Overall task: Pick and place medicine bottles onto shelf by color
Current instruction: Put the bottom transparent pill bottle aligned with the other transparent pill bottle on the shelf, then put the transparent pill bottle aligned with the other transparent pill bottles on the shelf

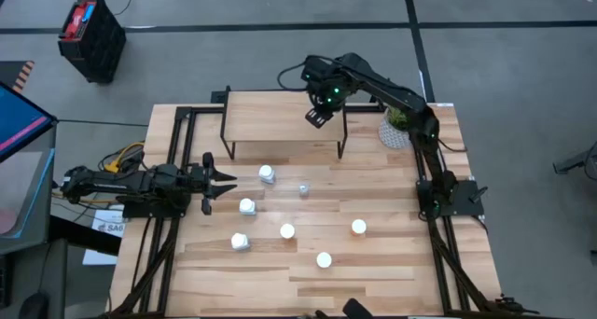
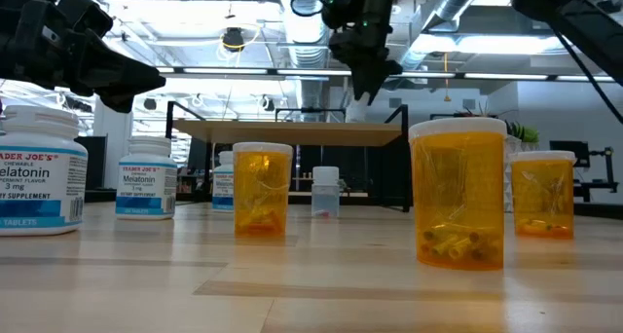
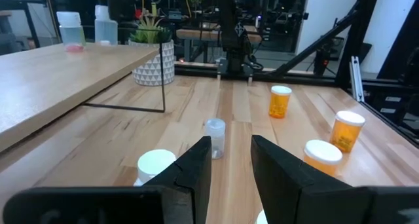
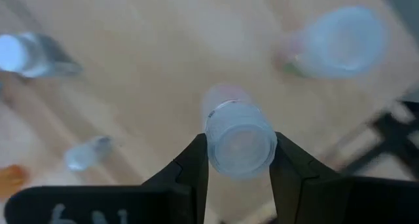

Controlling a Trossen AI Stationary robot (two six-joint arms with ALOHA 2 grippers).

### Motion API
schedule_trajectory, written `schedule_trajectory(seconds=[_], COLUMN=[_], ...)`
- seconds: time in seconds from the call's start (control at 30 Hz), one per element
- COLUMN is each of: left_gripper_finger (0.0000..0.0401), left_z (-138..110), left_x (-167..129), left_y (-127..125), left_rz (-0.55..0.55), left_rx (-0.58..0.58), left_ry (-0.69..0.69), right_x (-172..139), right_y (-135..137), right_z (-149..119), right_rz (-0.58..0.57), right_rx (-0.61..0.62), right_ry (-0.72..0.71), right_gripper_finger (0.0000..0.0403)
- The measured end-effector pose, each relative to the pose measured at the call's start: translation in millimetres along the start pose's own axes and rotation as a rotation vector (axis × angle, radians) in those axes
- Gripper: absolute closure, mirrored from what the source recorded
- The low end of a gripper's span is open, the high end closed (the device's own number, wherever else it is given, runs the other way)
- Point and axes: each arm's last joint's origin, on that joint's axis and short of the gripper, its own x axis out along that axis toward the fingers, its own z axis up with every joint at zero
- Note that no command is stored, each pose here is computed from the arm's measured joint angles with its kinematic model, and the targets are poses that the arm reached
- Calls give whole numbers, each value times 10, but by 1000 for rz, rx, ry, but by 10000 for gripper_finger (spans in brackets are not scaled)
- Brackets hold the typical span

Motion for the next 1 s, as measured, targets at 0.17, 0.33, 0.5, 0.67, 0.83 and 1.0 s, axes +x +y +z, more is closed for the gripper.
schedule_trajectory(seconds=[0.17,0.33,0.5,0.67,0.83,1.0], left_gripper_finger=[305,305,305,305,305,305], left_z=[0,0,0,0,0,1], left_x=[0,0,0,0,0,0], left_y=[0,0,0,0,0,0], left_rz=[-1,0,0,0,0,0], left_rx=[-23,-23,-41,-41,-41,-41], left_ry=[0,0,0,0,0,0], right_x=[-10,-4,32,25,18,17], right_y=[10,12,35,42,39,43], right_z=[-22,-19,-6,-8,-12,-10], right_rz=[-60,-59,-56,-54,-54,-53], right_rx=[-8,-8,-20,-21,-13,7], right_ry=[1,1,4,1,1,-2], right_gripper_finger=[279,279,253,197,163,160])
